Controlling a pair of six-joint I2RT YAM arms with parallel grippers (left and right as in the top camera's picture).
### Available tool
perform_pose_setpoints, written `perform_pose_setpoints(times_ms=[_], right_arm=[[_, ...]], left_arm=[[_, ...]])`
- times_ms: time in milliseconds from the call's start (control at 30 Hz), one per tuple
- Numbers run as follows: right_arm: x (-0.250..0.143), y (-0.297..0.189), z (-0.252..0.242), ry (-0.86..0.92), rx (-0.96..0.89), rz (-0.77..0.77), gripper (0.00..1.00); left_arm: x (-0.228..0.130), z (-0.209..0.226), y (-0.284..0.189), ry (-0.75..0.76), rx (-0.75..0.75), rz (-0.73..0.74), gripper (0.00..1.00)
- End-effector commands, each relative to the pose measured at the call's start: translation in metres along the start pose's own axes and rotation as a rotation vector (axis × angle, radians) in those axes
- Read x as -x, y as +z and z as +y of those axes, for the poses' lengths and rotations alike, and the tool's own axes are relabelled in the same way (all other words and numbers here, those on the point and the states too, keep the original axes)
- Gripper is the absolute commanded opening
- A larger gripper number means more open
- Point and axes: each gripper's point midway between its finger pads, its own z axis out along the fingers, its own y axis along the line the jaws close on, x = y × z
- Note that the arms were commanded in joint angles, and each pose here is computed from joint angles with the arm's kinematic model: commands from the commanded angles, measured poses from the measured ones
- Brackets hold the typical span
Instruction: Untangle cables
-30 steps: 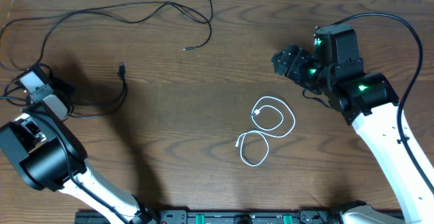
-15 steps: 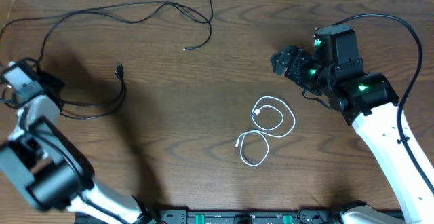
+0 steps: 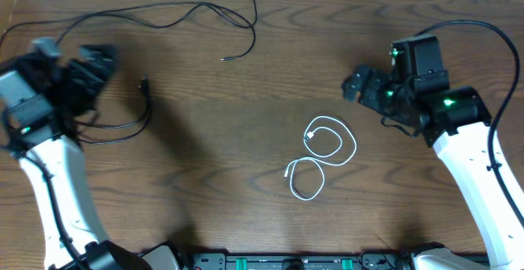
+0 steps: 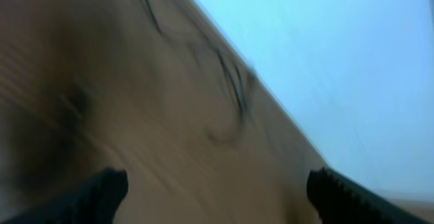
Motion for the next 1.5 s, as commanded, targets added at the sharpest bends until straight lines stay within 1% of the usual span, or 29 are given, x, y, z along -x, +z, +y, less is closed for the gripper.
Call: perform_pose_setpoints(times_ms=[0, 100, 167, 300, 367, 467, 567, 667, 733, 800, 867, 933, 1033, 1100, 1133, 1167, 1233, 1300, 1467], right_arm=[[-0.009, 0.0, -0.016, -0.128, -0.054, 0.048, 0.99], [-0.025, 0.003, -0.03, -0.129, -0.105, 0.108, 0.99], [-0.035, 0.011, -0.04, -0.125, -0.13, 0.139, 0.99], [-0.056, 0.036, -0.054, -0.115, -0.128, 0.179, 0.99], [-0.071, 0.048, -0.049, -0.106, -0.056, 0.223, 0.99], [-0.081, 0.058, -0.044, -0.101, 0.011, 0.247, 0.99], [-0.092, 0.072, -0.053, -0.098, 0.01, 0.251, 0.99], [-0.106, 0.085, -0.066, -0.042, -0.006, 0.264, 0.95], [-0.112, 0.096, -0.071, -0.01, 0.002, 0.247, 0.88], [-0.116, 0.103, -0.075, 0.026, 0.008, 0.232, 0.79], [-0.12, 0.107, -0.078, 0.075, 0.011, 0.229, 0.72], [-0.124, 0.11, -0.08, 0.097, 0.01, 0.228, 0.68], [-0.13, 0.115, -0.079, 0.085, 0.024, 0.224, 0.65], [-0.132, 0.117, -0.074, 0.074, 0.041, 0.215, 0.59], [-0.131, 0.117, -0.071, 0.064, 0.047, 0.205, 0.52], [-0.128, 0.119, -0.069, 0.052, 0.047, 0.184, 0.34], [-0.121, 0.12, -0.07, 0.047, 0.038, 0.152, 0.2], [-0.118, 0.12, -0.067, 0.043, 0.047, 0.136, 0.02], [-0.104, 0.113, -0.05, 0.014, 0.104, 0.107, 0.02]], left_arm=[[-0.059, -0.03, 0.011, 0.003, -0.1, 0.228, 0.9], [-0.104, -0.037, 0.016, 0.12, -0.107, 0.37, 0.9], [-0.135, -0.04, 0.019, 0.166, -0.099, 0.463, 0.9], [-0.185, -0.032, 0.023, 0.22, 0.027, 0.596, 0.91], [-0.212, -0.031, 0.023, 0.282, 0.089, 0.668, 0.91], [-0.233, -0.032, 0.024, 0.362, 0.136, 0.71, 0.9], [-0.25, -0.034, 0.026, 0.437, 0.159, 0.736, 0.91], [-0.259, -0.033, 0.027, 0.505, 0.196, 0.738, 0.91], [-0.263, -0.033, 0.027, 0.545, 0.217, 0.735, 0.91], [-0.266, -0.034, 0.027, 0.56, 0.218, 0.738, 0.91], [-0.268, -0.035, 0.027, 0.565, 0.216, 0.742, 0.91], [-0.268, -0.035, 0.027, 0.566, 0.218, 0.741, 0.91], [-0.268, -0.035, 0.027, 0.566, 0.217, 0.741, 0.91], [-0.268, -0.035, 0.027, 0.566, 0.217, 0.74, 0.91], [-0.268, -0.035, 0.027, 0.566, 0.217, 0.74, 0.91], [-0.268, -0.035, 0.027, 0.566, 0.217, 0.741, 0.91], [-0.268, -0.035, 0.027, 0.565, 0.218, 0.741, 0.91], [-0.268, -0.035, 0.027, 0.554, 0.222, 0.74, 0.91], [-0.268, -0.035, 0.027, 0.509, 0.239, 0.733, 0.91]])
